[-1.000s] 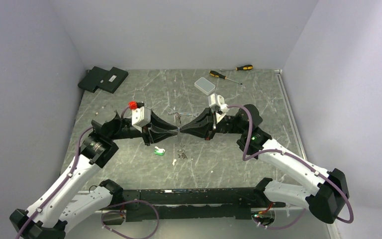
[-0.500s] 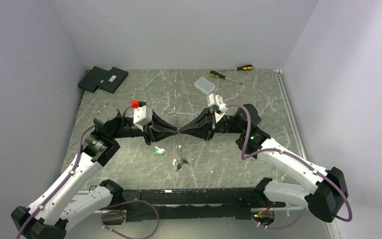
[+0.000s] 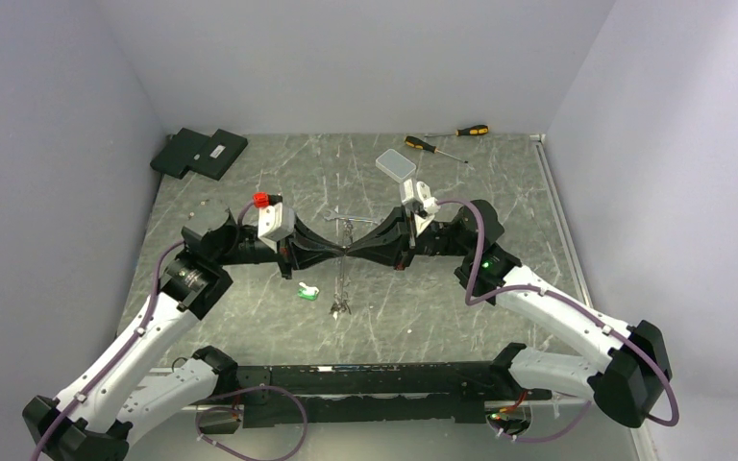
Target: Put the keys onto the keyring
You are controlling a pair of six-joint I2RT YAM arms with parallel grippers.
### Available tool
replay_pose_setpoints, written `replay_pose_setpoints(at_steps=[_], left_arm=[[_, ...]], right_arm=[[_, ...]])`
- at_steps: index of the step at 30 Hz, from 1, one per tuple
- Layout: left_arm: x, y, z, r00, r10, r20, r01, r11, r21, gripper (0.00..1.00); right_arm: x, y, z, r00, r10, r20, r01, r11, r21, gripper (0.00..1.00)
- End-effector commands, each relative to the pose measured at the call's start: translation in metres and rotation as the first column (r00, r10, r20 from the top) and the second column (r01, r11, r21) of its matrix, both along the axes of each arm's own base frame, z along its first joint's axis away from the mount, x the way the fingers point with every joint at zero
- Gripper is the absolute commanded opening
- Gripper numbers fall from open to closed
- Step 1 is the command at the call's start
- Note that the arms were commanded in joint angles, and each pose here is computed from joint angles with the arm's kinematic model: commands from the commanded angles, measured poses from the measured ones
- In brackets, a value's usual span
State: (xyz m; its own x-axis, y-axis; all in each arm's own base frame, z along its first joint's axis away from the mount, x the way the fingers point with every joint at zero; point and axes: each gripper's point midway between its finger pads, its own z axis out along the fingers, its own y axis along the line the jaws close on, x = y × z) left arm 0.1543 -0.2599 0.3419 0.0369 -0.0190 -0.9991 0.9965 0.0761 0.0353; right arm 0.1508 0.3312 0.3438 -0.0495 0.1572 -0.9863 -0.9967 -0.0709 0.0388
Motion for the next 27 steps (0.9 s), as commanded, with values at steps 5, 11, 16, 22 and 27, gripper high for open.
replay_pose_setpoints(at_steps=[5,11,16,22,27], left_arm=[[0.006,0.003,0.005,0.999,0.038,0.025,-0.039,0.999,0.019,0.00],[0.024,0.015,-0.006,0.985,0.171,0.033,-0.173,0.979,0.107,0.00],[0.041,0.032,-0.015,0.950,0.306,0.068,-0.313,0.932,0.182,0.00],[0.075,0.072,-0.034,0.817,0.563,0.127,-0.574,0.772,0.274,0.00],[0.097,0.102,-0.042,0.682,0.712,0.167,-0.724,0.625,0.291,0.00]], right_arm=[[-0.004,-0.001,0.024,0.998,0.010,0.064,-0.013,0.998,0.059,0.29],[0.004,-0.003,0.009,0.997,-0.051,0.058,0.051,0.999,0.004,0.50],[0.015,-0.005,-0.004,0.992,-0.116,0.042,0.117,0.992,-0.041,0.51],[0.029,-0.002,-0.029,0.987,-0.159,0.018,0.160,0.979,-0.126,0.51],[0.040,0.006,-0.055,0.983,-0.183,-0.020,0.175,0.962,-0.208,0.51]])
